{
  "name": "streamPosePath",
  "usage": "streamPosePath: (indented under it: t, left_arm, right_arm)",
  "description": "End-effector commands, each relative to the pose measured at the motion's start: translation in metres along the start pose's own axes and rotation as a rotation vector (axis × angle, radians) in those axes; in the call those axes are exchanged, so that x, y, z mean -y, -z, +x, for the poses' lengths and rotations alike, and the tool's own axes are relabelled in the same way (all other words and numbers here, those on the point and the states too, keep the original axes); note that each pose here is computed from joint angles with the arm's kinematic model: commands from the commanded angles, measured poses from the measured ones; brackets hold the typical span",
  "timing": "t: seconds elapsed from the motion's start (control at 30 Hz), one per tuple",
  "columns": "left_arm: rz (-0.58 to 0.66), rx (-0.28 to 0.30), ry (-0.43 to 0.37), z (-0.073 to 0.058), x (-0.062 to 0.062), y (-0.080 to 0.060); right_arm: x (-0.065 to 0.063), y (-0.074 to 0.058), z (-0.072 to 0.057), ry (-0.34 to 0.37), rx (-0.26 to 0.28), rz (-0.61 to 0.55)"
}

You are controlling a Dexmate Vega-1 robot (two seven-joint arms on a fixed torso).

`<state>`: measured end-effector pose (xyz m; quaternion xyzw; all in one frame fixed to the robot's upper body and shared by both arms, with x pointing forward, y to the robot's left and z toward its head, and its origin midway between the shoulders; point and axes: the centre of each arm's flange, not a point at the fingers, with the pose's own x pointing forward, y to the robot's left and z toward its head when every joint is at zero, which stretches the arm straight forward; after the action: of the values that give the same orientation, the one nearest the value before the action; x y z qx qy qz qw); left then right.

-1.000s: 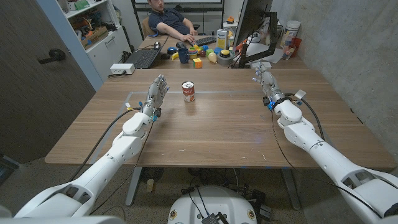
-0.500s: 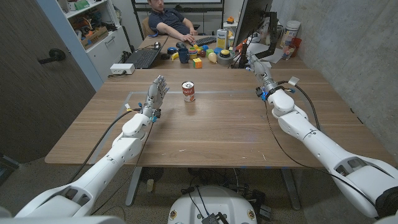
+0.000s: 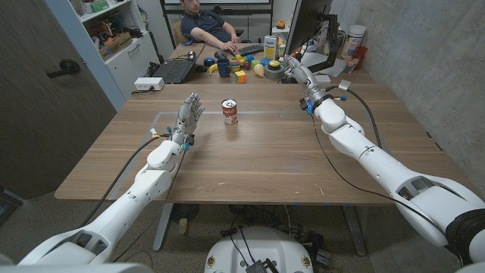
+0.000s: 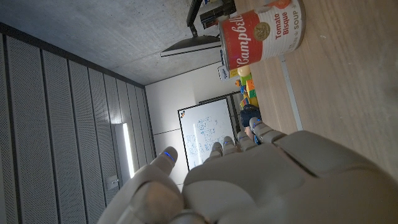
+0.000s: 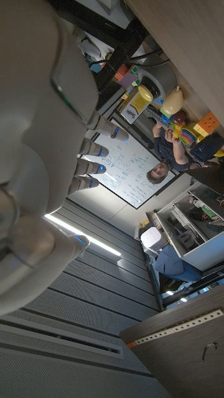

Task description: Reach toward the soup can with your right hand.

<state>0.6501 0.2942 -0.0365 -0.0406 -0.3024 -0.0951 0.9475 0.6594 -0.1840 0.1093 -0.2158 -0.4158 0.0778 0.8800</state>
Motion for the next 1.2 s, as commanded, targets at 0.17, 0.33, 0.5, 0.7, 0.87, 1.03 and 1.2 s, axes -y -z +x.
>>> streamPosePath:
  t: [0.17,0.33,0.5,0.7,0.87,1.03,1.2]
  left_arm:
    - [-0.003,0.004,-0.011,-0.009,-0.004,0.000]
    - [-0.007,0.004,-0.014,-0.013,-0.006,0.000]
    - [-0.010,0.000,-0.019,-0.017,-0.007,0.001]
    - [-0.013,0.001,-0.026,-0.021,-0.009,0.002]
    - [-0.013,0.000,-0.026,-0.023,-0.010,0.002]
    - [-0.014,-0.003,-0.026,-0.026,-0.010,0.003]
    - [-0.015,-0.005,-0.039,-0.031,-0.014,0.004]
  right_arm:
    - [-0.043,-0.029,0.029,-0.079,0.062,-0.225]
    - [-0.059,-0.038,0.036,-0.116,0.076,-0.267]
    - [-0.077,-0.047,0.043,-0.160,0.094,-0.345]
    - [-0.097,-0.059,0.051,-0.200,0.129,-0.431]
    - [-0.115,-0.066,0.058,-0.230,0.157,-0.485]
    - [-0.131,-0.071,0.062,-0.258,0.182,-0.556]
    - [-0.154,-0.075,0.062,-0.277,0.210,-0.703]
